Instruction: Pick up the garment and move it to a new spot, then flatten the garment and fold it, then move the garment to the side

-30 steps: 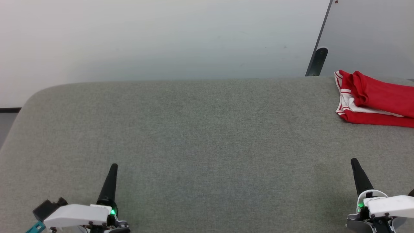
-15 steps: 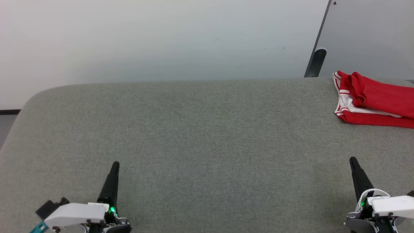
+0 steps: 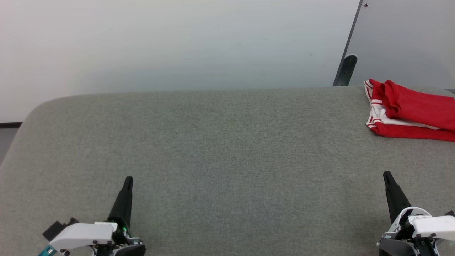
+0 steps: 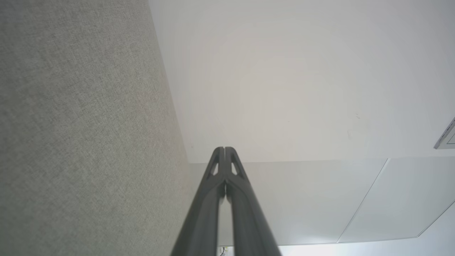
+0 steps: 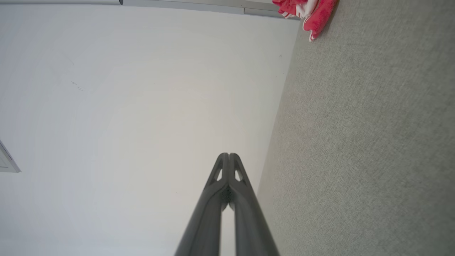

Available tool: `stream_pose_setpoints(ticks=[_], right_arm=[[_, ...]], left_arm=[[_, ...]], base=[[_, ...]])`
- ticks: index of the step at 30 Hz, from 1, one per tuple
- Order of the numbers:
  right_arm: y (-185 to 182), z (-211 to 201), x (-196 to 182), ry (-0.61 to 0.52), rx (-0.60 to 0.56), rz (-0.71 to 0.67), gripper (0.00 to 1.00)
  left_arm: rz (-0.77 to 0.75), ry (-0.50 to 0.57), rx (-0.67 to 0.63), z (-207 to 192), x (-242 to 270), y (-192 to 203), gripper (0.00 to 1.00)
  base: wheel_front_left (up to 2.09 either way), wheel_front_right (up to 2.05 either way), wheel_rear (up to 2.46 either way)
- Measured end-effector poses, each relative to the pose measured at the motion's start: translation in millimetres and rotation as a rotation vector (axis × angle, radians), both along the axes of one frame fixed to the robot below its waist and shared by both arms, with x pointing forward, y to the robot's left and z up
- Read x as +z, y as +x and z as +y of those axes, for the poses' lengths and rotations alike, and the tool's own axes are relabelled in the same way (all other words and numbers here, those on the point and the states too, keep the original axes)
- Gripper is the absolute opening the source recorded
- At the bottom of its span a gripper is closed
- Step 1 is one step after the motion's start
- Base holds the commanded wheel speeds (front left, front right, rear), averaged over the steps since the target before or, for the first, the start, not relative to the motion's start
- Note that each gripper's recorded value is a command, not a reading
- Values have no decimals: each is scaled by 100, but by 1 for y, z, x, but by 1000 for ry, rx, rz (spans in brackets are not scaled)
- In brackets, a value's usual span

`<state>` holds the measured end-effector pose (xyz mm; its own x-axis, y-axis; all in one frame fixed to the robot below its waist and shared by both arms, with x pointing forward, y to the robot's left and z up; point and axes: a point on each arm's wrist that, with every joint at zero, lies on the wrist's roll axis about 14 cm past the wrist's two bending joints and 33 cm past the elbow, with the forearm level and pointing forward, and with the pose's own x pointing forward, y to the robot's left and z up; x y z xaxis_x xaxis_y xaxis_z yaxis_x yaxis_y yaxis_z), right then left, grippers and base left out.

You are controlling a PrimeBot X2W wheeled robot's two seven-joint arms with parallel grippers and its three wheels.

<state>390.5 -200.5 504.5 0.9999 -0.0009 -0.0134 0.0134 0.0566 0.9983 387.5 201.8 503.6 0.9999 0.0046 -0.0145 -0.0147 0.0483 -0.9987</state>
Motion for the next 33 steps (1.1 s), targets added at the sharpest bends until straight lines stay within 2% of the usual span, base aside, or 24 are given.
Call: stream_pose_setpoints(ticks=[8, 33], right_arm=[[-1, 0, 3, 56, 1, -13, 0], [-1, 0, 3, 57, 1, -13, 0]], left_arm=[[-6, -49, -6, -2, 1, 0, 0], [-6, -52, -5, -2, 1, 0, 0]], base=[[0, 0, 0], [0, 0, 0]])
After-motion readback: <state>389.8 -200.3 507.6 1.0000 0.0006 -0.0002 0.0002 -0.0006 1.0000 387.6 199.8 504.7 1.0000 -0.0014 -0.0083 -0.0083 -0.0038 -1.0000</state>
